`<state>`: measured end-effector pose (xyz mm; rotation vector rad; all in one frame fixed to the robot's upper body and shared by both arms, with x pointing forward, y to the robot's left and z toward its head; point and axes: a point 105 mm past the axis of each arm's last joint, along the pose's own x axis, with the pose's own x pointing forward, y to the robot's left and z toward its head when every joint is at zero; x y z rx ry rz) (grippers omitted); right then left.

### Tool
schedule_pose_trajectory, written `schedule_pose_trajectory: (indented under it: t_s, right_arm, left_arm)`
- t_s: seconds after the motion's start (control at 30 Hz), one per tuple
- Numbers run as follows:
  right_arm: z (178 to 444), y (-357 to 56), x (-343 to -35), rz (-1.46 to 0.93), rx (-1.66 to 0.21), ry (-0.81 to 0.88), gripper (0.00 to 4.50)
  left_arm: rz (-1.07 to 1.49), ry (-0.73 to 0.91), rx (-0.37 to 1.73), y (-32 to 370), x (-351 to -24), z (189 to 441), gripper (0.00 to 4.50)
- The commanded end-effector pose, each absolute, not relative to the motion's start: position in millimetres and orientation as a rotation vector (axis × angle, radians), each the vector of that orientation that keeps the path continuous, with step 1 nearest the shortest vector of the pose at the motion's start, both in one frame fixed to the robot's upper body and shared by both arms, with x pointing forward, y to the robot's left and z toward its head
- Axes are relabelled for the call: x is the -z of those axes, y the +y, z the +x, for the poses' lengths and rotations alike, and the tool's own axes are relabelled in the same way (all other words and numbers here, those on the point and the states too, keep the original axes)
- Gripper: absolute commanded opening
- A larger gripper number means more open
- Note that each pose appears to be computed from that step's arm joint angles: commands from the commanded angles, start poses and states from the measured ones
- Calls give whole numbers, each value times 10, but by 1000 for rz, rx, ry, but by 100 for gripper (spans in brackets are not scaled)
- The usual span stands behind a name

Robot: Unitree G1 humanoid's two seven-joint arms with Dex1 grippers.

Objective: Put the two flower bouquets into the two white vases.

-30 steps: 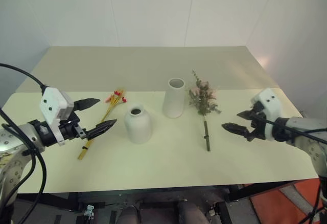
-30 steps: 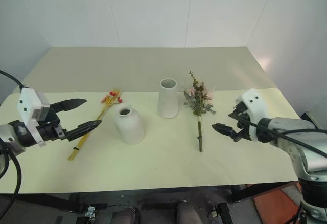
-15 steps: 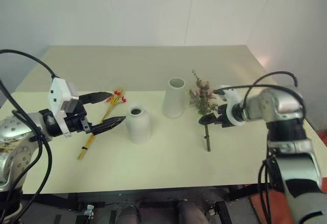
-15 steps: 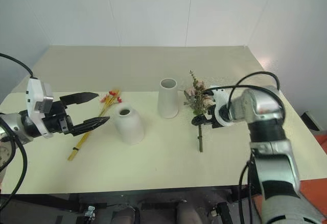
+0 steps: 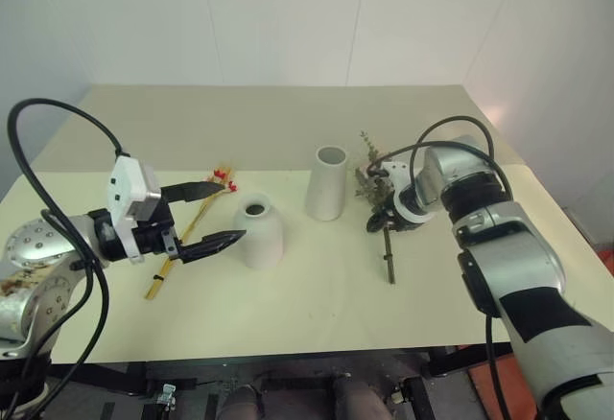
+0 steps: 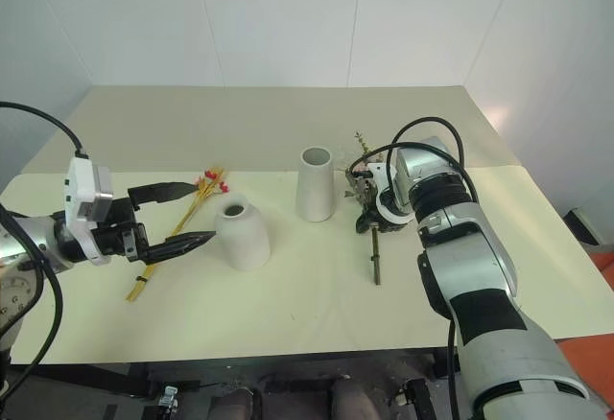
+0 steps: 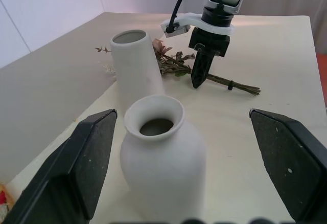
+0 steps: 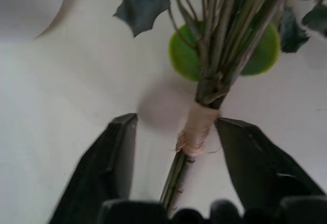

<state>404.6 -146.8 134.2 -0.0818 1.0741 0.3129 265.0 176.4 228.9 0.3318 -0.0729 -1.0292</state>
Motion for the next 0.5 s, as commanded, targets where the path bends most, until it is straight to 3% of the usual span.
schedule_pose_trajectory:
  t_s: [0.03,0.17,0.3,0.5]
  right_arm:
    - [4111,-1408,-1404,-98,-338,1035,139]
    - [4120,-1406,-1358,-67,-327,1035,22]
    - [4192,-1499,-1464,-1,-269,960,22]
    - [4357,-1803,-1805,66,-173,561,22]
  left_arm:
    - [373,-125,1023,1751,-2403,2617,450]
    - [381,-130,1028,1726,-2397,2619,450]
    - [375,-151,1009,1736,-2446,2640,450]
    - [285,-169,970,1747,-2482,2743,450]
